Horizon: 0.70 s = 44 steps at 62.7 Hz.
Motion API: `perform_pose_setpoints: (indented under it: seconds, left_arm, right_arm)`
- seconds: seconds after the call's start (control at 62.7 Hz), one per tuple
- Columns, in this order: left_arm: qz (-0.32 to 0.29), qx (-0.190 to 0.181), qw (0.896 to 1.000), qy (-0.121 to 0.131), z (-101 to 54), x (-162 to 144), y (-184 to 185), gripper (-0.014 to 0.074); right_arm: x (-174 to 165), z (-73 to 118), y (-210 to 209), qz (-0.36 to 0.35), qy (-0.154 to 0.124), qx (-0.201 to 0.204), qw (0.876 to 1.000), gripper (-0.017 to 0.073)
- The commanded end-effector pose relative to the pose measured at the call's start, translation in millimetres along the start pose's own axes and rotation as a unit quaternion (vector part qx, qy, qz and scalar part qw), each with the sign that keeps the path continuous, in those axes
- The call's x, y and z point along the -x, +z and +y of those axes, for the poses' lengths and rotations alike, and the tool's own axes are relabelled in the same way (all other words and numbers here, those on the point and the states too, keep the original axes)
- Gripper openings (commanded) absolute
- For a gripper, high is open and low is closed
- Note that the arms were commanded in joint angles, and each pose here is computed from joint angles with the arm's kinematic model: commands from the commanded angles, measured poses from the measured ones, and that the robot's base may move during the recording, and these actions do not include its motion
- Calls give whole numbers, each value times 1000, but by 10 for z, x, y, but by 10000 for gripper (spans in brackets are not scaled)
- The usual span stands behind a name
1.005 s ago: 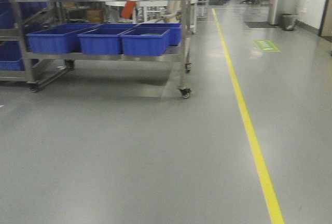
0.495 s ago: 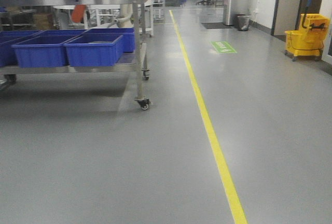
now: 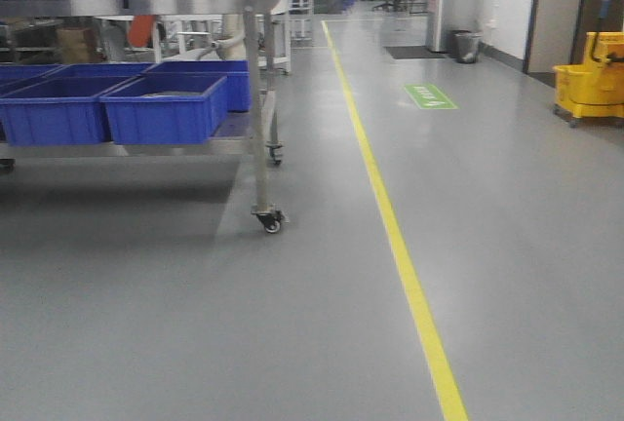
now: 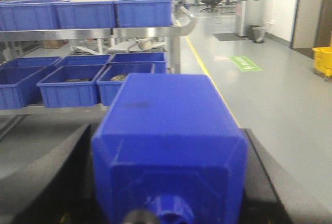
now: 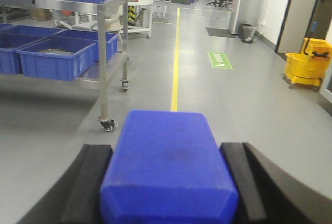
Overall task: Pick and sort blue part to right shelf
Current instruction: 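Drive the base along the aisle past the blue-bin shelving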
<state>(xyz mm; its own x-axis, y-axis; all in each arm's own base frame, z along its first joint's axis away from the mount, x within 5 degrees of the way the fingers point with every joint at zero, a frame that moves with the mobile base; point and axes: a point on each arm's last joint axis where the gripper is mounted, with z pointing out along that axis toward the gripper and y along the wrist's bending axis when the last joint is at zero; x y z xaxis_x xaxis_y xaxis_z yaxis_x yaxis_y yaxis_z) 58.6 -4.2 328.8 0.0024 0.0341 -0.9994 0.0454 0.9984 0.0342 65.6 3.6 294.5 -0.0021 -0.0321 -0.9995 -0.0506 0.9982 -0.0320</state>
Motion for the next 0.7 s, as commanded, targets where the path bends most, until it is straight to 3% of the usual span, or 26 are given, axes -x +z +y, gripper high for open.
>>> perform_pose_setpoints:
  seconds: [0.0, 0.686]
  left_arm:
    - [-55, 6, 998, -4, 15, 170, -11, 331]
    - [-55, 6, 998, -4, 15, 170, -11, 331]
  right_arm:
    - [172, -15, -11, -55, -5, -9, 998, 426]
    - [172, -15, -11, -55, -5, -9, 998, 426]
